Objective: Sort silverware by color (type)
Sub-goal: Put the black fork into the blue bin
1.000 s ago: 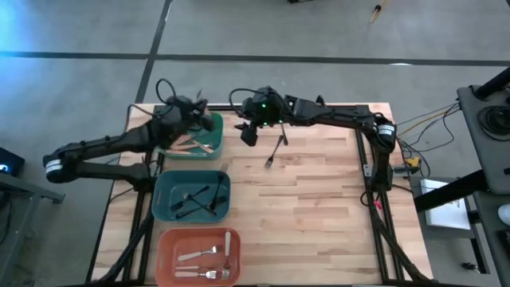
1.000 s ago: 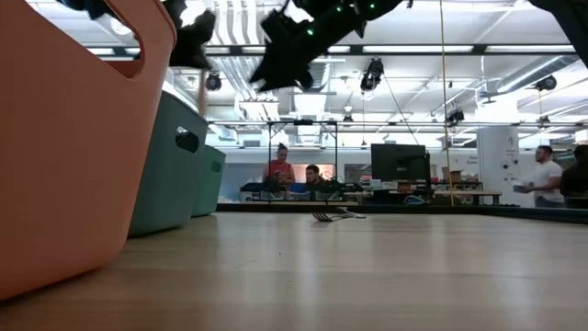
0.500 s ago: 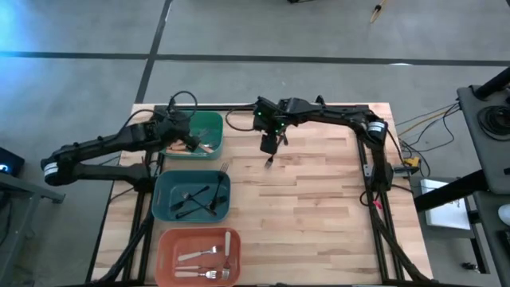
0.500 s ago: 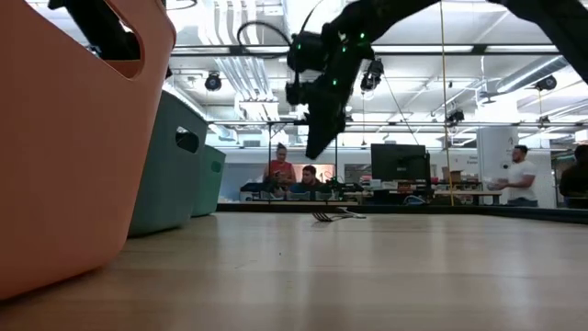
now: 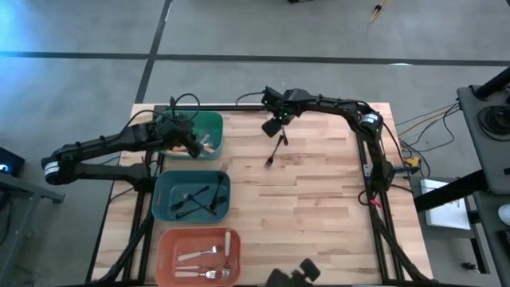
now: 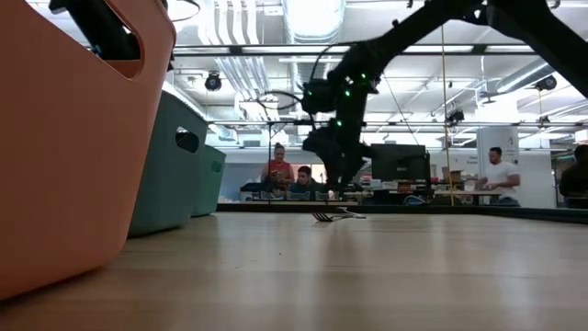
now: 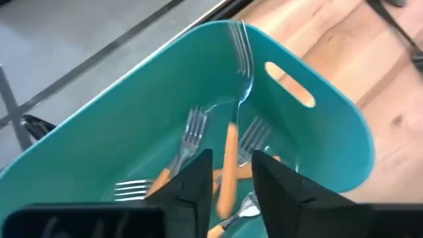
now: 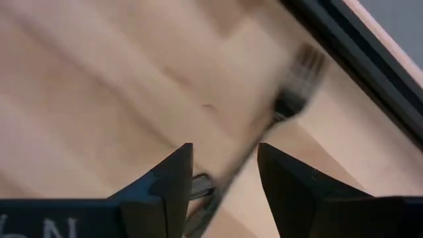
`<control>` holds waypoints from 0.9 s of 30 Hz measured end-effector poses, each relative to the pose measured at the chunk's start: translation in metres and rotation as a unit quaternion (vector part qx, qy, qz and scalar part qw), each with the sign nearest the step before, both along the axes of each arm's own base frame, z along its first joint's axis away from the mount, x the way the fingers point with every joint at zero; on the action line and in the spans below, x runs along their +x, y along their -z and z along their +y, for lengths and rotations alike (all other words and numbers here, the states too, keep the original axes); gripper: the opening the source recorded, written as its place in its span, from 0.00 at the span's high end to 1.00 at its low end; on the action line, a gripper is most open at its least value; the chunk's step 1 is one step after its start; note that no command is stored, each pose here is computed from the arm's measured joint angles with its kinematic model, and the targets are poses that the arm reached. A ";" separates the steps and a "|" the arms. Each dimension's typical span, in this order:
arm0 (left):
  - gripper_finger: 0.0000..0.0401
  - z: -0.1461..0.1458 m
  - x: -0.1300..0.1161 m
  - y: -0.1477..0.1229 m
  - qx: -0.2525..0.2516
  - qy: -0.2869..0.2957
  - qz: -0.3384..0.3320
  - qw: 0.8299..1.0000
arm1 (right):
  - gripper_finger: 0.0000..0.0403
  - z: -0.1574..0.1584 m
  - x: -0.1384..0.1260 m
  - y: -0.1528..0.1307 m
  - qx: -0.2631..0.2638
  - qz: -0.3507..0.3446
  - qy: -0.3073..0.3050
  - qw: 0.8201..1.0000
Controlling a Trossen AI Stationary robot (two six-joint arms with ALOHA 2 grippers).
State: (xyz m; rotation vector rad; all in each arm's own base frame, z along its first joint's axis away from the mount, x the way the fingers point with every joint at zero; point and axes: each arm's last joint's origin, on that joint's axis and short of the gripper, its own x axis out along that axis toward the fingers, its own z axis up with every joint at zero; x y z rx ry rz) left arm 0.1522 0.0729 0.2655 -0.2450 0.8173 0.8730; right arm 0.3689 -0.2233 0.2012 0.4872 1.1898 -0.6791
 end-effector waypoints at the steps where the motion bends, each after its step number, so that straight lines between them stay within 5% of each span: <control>1: 0.77 0.000 0.000 0.000 -0.003 0.003 -0.002 1.000 | 0.60 -0.004 -0.004 0.003 0.004 -0.001 0.019 1.000; 10: 0.70 -0.004 -0.010 -0.010 0.009 0.010 -0.034 0.999 | 0.63 -0.027 -0.019 0.027 0.004 -0.040 0.113 0.993; 16: 0.70 -0.009 -0.021 -0.021 0.027 0.010 -0.076 0.997 | 0.63 -0.040 -0.022 0.030 -0.044 -0.060 0.142 0.987; 27: 0.70 -0.016 -0.038 -0.032 0.045 0.006 -0.123 0.991 | 0.63 -0.039 -0.029 0.040 -0.027 -0.050 0.166 0.984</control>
